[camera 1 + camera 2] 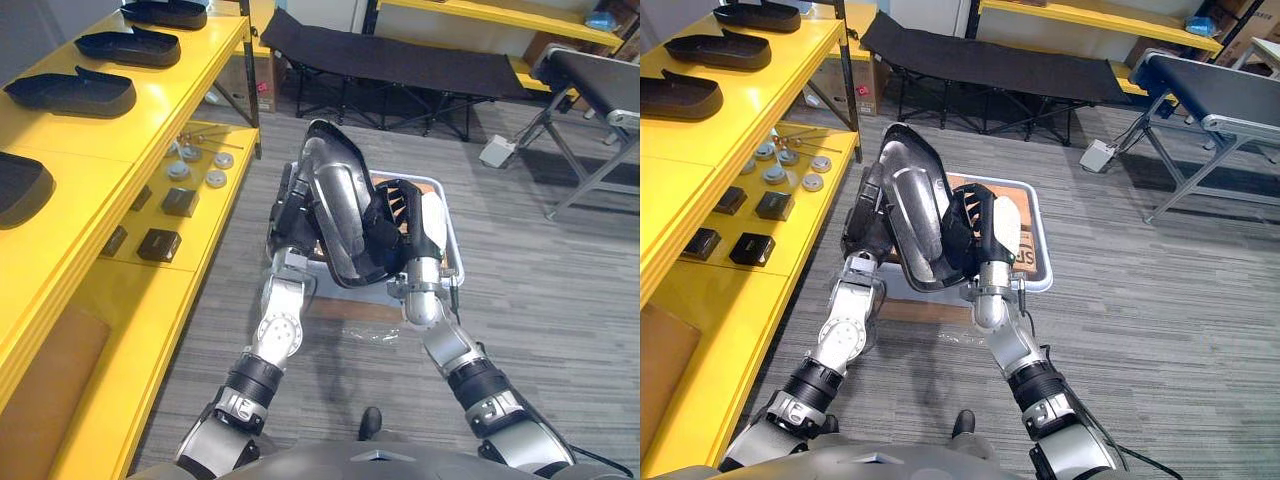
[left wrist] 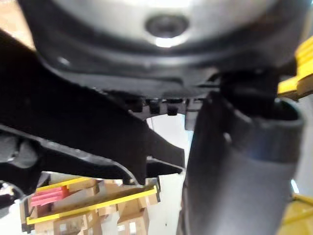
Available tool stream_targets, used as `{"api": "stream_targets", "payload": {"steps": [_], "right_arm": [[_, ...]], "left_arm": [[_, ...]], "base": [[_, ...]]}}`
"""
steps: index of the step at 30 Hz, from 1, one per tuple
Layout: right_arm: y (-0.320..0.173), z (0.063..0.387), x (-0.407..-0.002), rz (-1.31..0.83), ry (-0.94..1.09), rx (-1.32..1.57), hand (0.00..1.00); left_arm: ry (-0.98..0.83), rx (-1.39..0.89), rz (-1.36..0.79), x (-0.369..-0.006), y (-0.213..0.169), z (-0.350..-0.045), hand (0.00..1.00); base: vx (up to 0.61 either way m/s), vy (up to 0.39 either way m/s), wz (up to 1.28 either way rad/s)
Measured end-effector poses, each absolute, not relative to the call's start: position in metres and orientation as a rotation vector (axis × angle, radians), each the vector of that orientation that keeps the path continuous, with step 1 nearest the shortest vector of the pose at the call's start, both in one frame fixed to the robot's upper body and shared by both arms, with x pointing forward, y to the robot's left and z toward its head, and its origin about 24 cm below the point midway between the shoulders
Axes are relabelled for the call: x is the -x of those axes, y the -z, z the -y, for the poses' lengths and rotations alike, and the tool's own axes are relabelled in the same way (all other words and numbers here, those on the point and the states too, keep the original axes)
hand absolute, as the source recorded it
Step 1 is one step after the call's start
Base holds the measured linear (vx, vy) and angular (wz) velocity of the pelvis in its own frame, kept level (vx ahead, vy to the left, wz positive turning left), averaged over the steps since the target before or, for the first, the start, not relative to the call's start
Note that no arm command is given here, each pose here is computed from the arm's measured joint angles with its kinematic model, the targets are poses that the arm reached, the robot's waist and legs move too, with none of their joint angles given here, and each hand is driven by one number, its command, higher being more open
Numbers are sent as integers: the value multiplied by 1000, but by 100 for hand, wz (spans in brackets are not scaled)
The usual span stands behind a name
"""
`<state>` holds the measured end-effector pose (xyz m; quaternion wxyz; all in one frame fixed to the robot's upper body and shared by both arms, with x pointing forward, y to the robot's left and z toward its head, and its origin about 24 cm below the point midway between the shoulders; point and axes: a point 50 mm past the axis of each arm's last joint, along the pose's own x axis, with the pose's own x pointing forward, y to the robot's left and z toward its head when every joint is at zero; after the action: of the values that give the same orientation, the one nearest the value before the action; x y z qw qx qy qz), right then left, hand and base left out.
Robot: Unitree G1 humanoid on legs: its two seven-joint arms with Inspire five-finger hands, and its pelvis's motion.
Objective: Walk over and take three plastic housings, then place them on the shelf
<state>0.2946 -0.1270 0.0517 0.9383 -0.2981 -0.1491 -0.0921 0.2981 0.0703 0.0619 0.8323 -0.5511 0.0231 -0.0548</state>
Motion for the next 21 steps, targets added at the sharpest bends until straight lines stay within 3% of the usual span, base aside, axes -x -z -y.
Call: {"api": "stream_targets", "payload": {"steps": [5,11,12,21], "right_arm": [[-52,129,-295,304,190,615,0],[-52,135,-296,303,188,646,0],[-52,136,-296,304,186,652,0],[-50,147,-296,301,143,729,0]], "left_arm": [[315,957,-192,-291,-55,-46,100],[438,862,-246,-288,-52,-42,100],[450,854,-252,-288,-51,-42,0],[431,652,-332,-286,-26,-56,0]], "base": [[0,0,-1],[0,0,-2],[-1,3,-4],[-4,7,-3]]}}
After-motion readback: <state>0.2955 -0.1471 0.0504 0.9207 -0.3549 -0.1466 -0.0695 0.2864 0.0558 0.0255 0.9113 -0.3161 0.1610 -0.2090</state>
